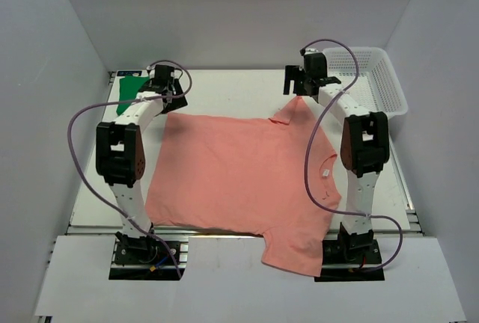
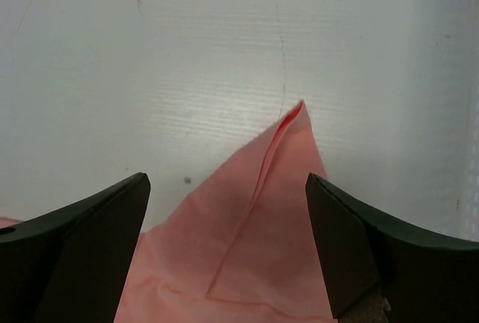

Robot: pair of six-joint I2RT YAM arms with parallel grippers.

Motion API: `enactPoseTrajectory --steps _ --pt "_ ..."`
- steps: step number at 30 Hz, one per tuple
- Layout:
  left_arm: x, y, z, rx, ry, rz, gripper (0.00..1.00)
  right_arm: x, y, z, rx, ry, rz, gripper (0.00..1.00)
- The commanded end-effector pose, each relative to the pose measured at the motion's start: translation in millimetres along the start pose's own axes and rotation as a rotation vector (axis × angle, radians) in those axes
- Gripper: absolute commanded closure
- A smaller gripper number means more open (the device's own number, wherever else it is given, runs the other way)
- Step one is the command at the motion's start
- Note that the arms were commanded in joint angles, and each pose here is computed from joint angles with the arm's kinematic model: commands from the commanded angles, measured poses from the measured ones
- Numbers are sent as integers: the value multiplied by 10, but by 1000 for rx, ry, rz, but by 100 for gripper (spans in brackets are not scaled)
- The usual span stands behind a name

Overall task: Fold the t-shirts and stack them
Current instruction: Flatten out the tshirt

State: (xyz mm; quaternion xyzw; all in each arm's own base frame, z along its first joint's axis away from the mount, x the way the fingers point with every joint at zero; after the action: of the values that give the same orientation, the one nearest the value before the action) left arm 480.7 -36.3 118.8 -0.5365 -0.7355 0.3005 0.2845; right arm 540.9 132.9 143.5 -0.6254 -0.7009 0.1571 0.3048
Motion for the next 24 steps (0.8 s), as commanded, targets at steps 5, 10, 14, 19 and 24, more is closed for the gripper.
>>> enactPoseTrajectory --steps 5,10,14,19,24 --pt "3 -629 -30 -121 -26 158 0 111 -789 2 6 96 -69 10" --pt "-163 -754 412 -83 -34 346 0 159 -798 507 156 216 -130 10" --pt "-255 -718 856 6 -25 460 0 167 -679 778 229 248 -162 14" --pt "-240 -641 1100 59 -19 462 0 159 -549 921 274 269 -169 25" --pt "-171 -566 1200 76 -16 408 0 174 -418 1003 309 293 -176 33"
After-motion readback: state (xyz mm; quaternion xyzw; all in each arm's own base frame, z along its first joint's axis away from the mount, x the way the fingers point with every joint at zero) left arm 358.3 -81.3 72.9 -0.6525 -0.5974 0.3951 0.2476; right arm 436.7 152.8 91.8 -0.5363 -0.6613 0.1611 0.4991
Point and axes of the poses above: each gripper's point midway between its finger pads, its own y axis out along the fingers, its own x axis along the line the jaws close on, z = x × y, the point moved 4 cm from there along -y, back along the fingers, and after that the axes turned 9 degrees about y, right-handed, at the moved point
